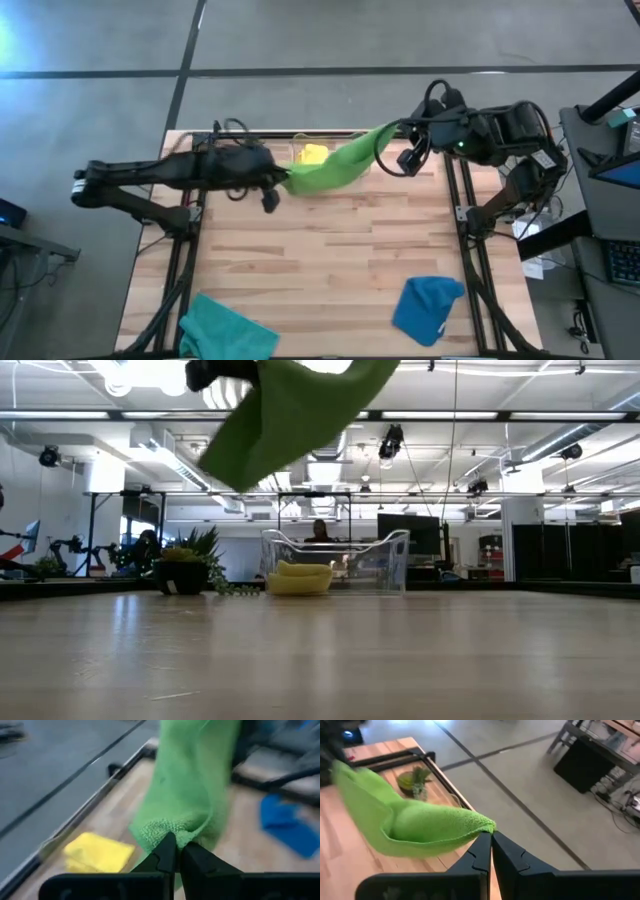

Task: Fold microfiber towels
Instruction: Fold the green microfiber towel

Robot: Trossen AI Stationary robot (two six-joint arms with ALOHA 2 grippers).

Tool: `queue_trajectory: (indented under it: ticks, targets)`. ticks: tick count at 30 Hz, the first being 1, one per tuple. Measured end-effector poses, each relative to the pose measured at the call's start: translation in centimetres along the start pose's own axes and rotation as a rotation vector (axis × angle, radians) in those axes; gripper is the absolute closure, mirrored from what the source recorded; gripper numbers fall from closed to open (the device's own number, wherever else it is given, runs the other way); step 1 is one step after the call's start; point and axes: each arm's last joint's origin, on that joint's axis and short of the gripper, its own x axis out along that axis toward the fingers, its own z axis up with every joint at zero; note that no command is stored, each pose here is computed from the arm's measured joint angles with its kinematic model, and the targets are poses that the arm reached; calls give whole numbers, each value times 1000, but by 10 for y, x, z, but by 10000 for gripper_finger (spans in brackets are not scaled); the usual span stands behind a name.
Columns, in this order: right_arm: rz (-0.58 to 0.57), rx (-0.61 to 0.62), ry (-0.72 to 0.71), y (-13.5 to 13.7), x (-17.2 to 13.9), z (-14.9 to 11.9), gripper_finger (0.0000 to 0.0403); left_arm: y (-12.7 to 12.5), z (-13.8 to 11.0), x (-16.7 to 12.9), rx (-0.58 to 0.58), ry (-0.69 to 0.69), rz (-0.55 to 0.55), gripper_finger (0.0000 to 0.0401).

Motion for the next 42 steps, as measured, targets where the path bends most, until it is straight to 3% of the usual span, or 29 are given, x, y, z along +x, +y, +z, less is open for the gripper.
queue_trajectory:
  ticks: [6,13,16,21,24,32,37,42]
  targets:
    - [-17,-1,22,0,7,0,394,-4,17,-29,-115,-142,-286,401]
    - [-13,-21,49,10,18,2,394,-7,16,-26,-204,-95,-383,401]
    - [42,-12,72,13,19,1,394,-14,7,-15,-216,5,-381,401]
    - [135,49,114,19,19,-1,394,-37,-31,14,-162,306,-260,401]
    - [143,47,129,25,22,-2,394,-51,-49,38,-136,398,-256,401]
    - [147,15,193,49,34,-12,394,-79,-67,99,-89,409,-340,394]
    - [146,0,231,58,40,-19,394,-86,-62,103,-93,405,-366,399]
    - [148,-5,246,61,42,-21,394,-86,-60,101,-91,396,-373,366]
